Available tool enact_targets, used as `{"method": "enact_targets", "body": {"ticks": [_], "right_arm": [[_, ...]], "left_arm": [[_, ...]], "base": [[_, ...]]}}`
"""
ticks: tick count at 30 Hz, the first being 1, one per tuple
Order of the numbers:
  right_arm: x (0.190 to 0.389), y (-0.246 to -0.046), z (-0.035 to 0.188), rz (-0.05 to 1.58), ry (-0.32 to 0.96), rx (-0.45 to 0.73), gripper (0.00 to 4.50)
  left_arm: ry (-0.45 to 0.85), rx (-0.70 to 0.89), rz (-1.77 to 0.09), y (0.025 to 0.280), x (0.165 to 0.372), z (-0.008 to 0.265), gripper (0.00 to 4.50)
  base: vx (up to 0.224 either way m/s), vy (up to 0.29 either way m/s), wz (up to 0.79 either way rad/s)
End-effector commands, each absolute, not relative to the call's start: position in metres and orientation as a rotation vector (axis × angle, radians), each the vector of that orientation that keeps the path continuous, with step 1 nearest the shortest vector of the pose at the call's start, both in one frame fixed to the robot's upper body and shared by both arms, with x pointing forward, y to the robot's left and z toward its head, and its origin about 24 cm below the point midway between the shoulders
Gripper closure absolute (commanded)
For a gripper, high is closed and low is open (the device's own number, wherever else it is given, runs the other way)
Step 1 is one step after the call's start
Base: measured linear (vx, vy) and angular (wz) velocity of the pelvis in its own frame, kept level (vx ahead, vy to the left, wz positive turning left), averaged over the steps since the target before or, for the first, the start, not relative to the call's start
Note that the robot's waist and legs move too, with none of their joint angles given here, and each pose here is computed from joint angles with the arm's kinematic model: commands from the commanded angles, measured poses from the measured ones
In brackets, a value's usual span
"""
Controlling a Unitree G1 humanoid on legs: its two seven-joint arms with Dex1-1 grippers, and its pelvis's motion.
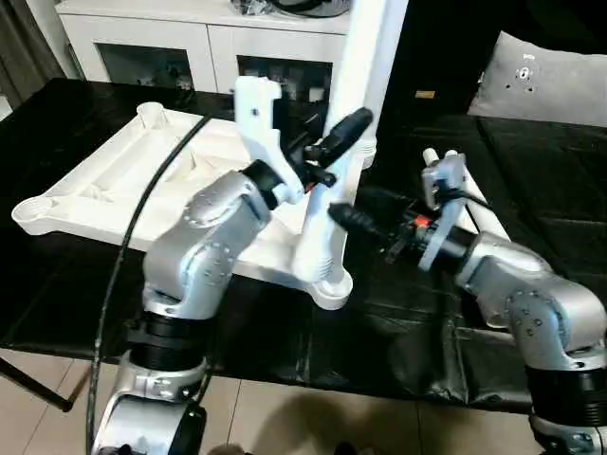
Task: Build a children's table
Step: Pick table leg
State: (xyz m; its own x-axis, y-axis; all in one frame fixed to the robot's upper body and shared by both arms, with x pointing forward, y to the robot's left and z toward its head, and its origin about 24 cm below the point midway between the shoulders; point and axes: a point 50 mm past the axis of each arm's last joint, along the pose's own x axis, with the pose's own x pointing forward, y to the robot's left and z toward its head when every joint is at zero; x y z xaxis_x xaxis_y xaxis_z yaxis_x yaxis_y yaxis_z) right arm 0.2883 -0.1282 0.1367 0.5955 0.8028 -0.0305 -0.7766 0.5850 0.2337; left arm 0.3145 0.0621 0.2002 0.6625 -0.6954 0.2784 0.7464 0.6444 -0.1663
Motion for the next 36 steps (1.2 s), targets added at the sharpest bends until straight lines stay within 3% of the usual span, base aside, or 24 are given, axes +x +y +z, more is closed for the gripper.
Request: {"method": "enact_targets", "body": {"ticks": [1,7,21,22,24,36], "right_arm": [[0.294,-0.132,0.133,0.886,0.162,0.188,0.7],[0.293,-0.129,0.129,0.926,0.195,0.252,0.7],[0.3,-0.112,0.121,0.904,0.231,0.261,0.7],[0.3,-0.11,0.121,0.911,0.234,0.267,0.95],[0.299,-0.109,0.121,0.919,0.237,0.273,0.95],[0.297,-0.104,0.119,0.952,0.251,0.299,2.03]], "left_arm": [[-0.243,-0.267,-0.856,0.054,0.31,0.21,2.71],[-0.245,-0.269,-0.849,0.05,0.31,0.208,2.71],[-0.252,-0.248,-0.882,0.041,0.307,0.208,2.71],[-0.252,-0.243,-0.882,0.041,0.307,0.208,2.71],[-0.253,-0.239,-0.883,0.041,0.307,0.208,2.71],[-0.258,-0.221,-0.899,0.039,0.306,0.208,2.71]], "base": [[0.0,0.0,0.0],[0.0,0.0,0.0],[0.0,0.0,0.0],[0.0,0.0,0.0],[0.0,0.0,0.0],[0.0,0.0,0.0]]}}
